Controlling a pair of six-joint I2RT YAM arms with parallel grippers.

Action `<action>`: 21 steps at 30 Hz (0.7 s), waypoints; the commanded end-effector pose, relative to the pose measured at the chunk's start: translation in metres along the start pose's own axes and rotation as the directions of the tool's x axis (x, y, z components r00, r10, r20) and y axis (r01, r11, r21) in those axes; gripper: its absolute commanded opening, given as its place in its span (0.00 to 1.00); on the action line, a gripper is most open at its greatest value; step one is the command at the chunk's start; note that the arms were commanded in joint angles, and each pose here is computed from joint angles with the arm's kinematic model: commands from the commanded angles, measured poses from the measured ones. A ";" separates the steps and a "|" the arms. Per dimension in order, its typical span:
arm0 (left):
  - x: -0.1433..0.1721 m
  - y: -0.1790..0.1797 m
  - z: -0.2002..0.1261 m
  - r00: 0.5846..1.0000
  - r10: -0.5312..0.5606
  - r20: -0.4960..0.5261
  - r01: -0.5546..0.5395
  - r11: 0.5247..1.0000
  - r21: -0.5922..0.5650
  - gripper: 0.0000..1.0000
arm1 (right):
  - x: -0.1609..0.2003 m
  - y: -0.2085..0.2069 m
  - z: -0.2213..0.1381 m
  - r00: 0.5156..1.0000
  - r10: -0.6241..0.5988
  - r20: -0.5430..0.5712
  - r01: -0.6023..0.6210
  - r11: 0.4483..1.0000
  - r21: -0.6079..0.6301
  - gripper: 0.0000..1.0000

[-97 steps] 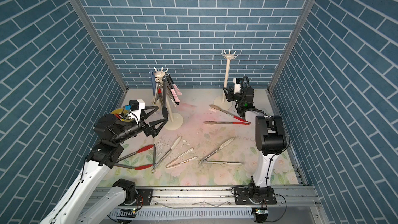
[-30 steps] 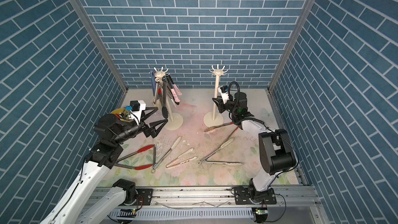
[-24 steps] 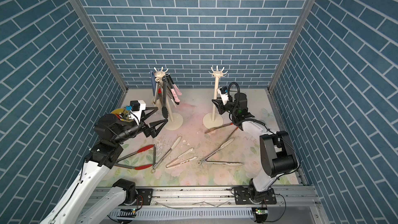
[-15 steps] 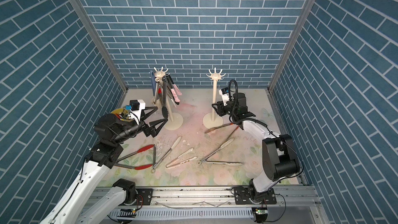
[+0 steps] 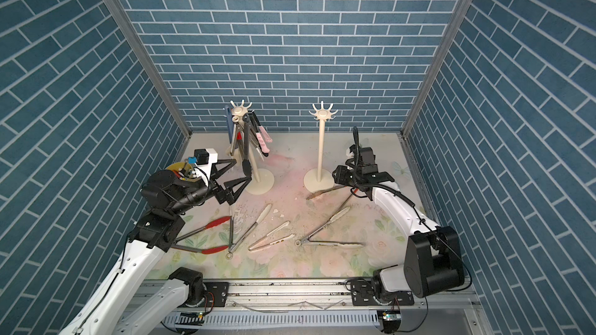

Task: Hang food tongs on kitchen utensil racks
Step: Move the rack to the center of the board, then pick up the food tongs from the center of the board.

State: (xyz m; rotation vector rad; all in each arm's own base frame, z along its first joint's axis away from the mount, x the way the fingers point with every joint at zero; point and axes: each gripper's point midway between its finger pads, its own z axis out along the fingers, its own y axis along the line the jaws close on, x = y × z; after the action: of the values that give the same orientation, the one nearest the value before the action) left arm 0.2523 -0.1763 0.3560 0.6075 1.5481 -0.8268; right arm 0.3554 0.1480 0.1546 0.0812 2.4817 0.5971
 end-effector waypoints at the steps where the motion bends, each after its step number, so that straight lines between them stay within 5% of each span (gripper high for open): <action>1: -0.011 -0.006 -0.002 0.999 0.026 0.029 -0.026 1.000 0.010 0.99 | 0.032 -0.035 0.003 0.977 0.183 -0.110 -0.166 0.975 0.147 0.49; 21: -0.010 -0.009 -0.001 0.999 0.031 0.022 -0.031 0.999 0.020 0.99 | 0.056 -0.102 0.053 0.905 0.383 -0.183 -0.325 0.902 0.284 0.42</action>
State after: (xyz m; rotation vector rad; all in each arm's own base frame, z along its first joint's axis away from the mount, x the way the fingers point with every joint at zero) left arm 0.2499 -0.1795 0.3561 0.6190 1.5451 -0.8357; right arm 0.3434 0.0943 0.0536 0.5206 2.7884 0.4708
